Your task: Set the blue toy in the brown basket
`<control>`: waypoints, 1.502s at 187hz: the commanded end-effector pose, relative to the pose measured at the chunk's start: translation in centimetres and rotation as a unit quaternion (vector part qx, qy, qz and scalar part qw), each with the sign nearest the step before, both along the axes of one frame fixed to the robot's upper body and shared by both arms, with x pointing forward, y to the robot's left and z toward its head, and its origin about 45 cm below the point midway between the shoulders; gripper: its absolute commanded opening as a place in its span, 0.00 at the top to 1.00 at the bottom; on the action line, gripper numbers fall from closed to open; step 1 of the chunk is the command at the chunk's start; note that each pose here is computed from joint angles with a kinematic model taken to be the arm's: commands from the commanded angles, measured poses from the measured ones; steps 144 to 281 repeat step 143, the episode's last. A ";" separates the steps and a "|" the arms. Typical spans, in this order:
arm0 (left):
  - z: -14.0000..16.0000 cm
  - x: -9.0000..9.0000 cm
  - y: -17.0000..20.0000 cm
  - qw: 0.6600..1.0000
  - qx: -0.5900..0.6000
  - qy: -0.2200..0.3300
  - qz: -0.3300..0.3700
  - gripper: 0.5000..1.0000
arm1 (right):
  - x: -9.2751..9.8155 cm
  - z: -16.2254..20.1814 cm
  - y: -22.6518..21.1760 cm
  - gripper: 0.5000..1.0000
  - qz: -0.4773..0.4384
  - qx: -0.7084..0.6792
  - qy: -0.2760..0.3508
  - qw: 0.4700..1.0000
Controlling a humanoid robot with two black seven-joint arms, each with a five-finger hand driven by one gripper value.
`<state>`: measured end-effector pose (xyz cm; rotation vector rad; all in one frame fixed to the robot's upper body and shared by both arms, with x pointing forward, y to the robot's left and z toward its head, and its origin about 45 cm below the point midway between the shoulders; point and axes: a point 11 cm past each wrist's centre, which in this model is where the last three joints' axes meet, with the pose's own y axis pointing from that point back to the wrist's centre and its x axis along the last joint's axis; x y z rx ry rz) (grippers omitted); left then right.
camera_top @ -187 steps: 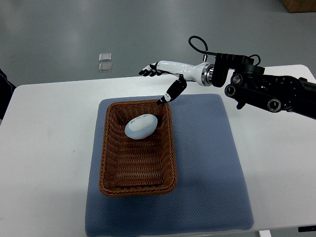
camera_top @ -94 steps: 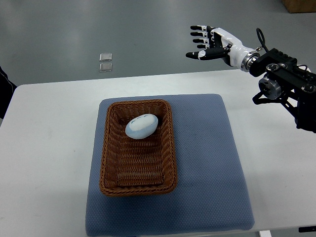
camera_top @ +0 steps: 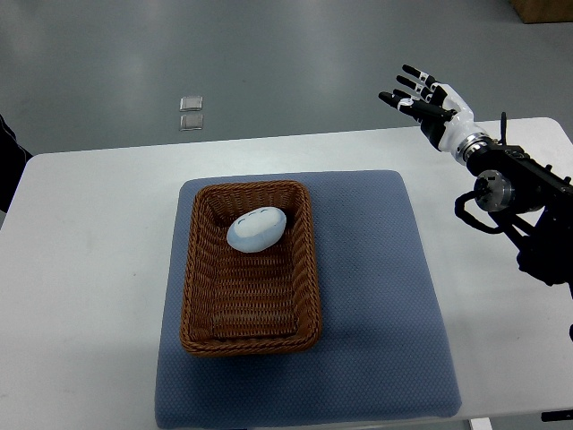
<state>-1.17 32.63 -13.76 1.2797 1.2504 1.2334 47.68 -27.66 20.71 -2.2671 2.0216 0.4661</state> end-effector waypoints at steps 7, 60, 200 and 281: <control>0.0 0.0 0.0 1.000 0.000 0.000 0.000 0.00 | -0.7 -1.9 -0.5 0.19 -0.026 0.047 0.024 0.998; 0.0 0.0 0.0 1.000 0.000 0.000 0.000 0.00 | -1.5 -3.5 -0.1 0.19 -0.054 0.095 0.041 0.993; 0.0 0.0 0.0 1.000 0.000 0.000 0.000 0.00 | -1.4 -3.0 -1.2 0.19 -0.090 0.069 0.011 0.993; 0.0 0.0 0.0 1.000 0.000 0.000 0.000 0.00 | -1.4 -3.0 -1.2 0.19 -0.090 0.069 0.011 0.993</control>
